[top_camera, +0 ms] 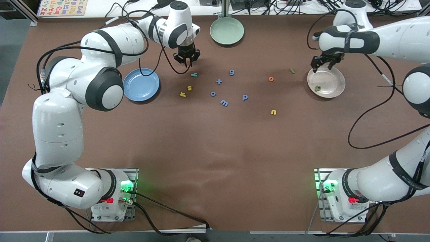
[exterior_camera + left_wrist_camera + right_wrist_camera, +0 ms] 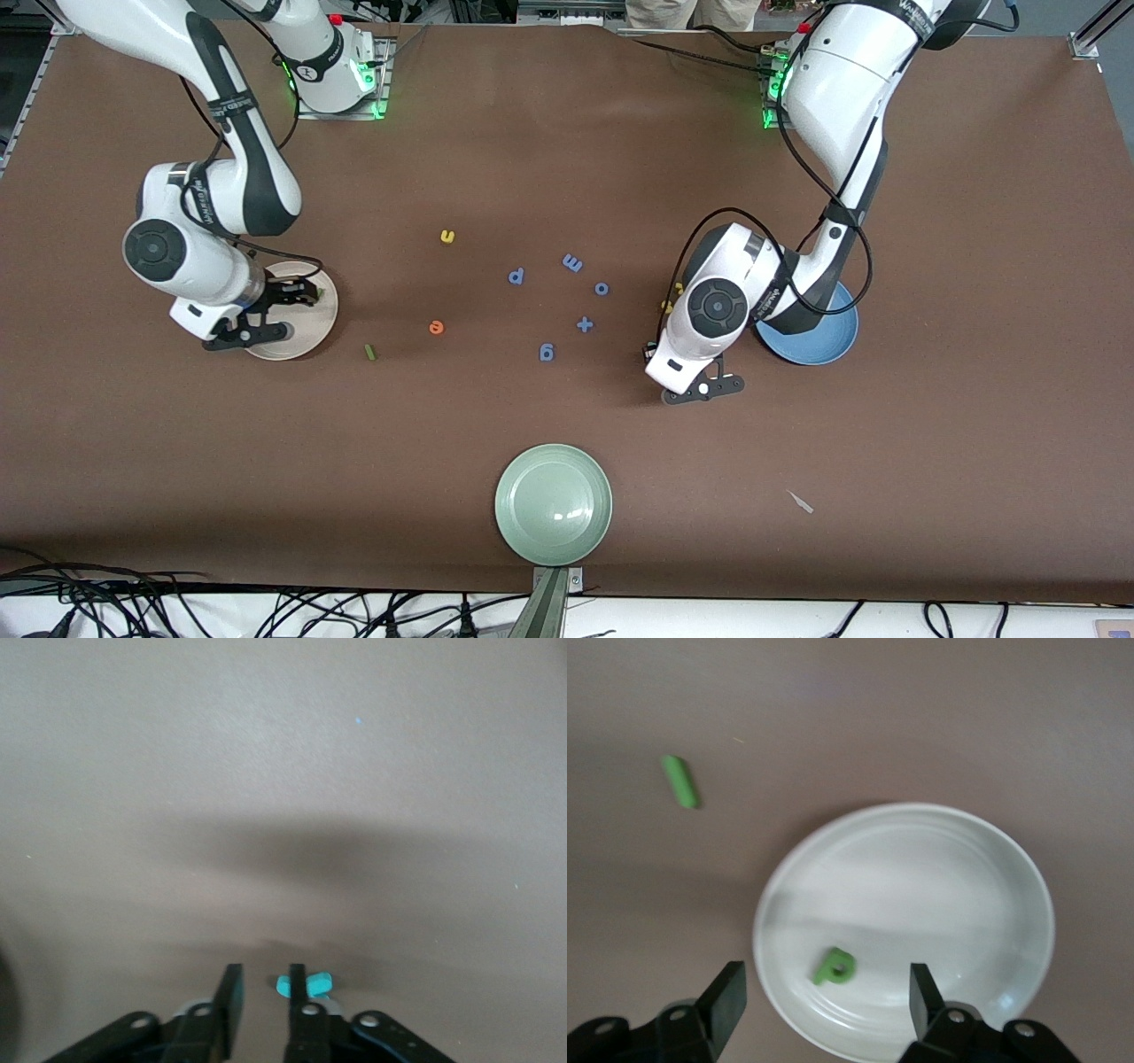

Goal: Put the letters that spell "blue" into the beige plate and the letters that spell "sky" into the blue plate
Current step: 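Grasp the green l with the right gripper while the left gripper carries the y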

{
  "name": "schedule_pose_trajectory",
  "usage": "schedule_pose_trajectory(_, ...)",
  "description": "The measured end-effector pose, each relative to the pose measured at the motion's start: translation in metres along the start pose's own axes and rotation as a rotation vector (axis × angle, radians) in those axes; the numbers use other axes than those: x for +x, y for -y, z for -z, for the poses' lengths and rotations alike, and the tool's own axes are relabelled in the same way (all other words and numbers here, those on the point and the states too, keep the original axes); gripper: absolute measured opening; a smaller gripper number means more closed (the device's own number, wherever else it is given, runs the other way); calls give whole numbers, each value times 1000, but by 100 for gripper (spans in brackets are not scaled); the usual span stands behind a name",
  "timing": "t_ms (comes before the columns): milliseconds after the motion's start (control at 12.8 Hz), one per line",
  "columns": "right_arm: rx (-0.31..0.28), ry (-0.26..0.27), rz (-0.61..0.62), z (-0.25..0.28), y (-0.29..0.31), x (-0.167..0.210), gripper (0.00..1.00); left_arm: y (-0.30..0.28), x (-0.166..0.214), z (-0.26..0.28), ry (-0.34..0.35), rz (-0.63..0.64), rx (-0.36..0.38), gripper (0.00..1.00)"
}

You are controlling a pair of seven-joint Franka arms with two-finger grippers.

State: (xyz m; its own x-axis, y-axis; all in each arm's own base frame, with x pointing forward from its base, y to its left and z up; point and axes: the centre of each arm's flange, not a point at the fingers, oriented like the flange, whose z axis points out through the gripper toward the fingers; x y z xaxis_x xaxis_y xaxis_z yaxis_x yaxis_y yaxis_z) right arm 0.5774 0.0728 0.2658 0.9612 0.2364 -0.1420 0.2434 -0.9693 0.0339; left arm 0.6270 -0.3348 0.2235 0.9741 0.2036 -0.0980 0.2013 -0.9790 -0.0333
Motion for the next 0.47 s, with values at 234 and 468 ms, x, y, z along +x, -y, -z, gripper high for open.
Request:
schedule_pose_trajectory(234, 16, -8, 99, -8, 58, 15, 92, -14, -11, 1, 3, -202, -6, 66)
schedule_pose_trajectory(468, 19, -27, 164, -13, 64, 32, 93, -23, -19, 1, 4, -463, -9, 97)
